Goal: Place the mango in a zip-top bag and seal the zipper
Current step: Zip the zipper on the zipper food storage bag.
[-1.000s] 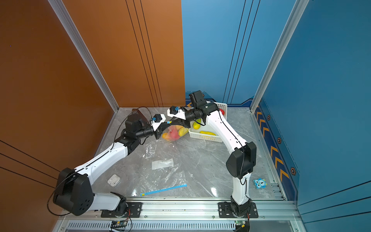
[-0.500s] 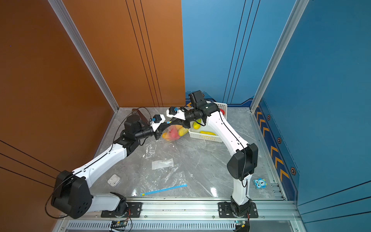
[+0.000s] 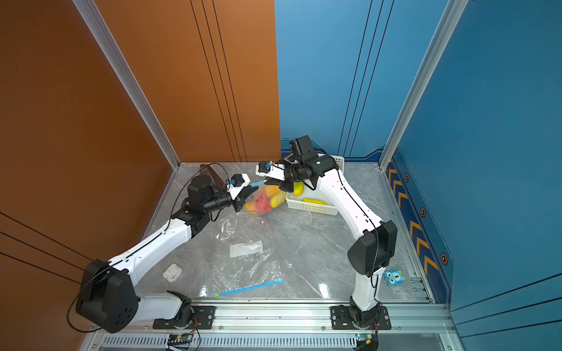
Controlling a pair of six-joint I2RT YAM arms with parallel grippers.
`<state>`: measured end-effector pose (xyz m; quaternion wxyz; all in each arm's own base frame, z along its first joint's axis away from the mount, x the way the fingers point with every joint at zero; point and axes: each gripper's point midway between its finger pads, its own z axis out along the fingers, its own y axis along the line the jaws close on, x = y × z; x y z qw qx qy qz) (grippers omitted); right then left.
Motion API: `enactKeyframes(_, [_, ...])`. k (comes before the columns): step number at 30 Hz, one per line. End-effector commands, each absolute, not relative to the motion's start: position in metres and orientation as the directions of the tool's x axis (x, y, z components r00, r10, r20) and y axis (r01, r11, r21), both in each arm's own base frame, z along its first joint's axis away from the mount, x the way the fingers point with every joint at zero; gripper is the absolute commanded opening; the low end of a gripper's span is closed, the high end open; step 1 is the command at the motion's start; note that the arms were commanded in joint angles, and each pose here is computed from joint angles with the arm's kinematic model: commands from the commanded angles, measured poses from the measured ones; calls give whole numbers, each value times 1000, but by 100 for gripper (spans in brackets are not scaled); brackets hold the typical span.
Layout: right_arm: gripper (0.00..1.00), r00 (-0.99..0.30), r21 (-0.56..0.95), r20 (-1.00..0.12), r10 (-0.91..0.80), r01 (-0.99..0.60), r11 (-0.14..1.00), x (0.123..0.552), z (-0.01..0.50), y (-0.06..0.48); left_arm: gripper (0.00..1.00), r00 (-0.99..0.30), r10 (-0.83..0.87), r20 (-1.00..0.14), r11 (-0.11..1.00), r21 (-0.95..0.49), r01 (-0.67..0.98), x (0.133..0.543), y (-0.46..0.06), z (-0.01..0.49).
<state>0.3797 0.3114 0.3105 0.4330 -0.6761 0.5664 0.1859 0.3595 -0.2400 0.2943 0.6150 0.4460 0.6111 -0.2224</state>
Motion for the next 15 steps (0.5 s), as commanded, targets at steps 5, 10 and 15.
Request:
enactKeyframes(5, [10,192,-414,-681,-707,-897,154,430,304,263,0,167,293,-941,575,313,756,369,-217,303])
enactKeyframes(10, [10,154,-419,-683,-714,-883,211,449,308,246,0,159,300,-941,608,317,728,375,-205,305])
enactKeyframes(15, [10,113,-428,-682,-722,-863,269,467,312,230,0,149,303,-941,633,316,707,379,-195,305])
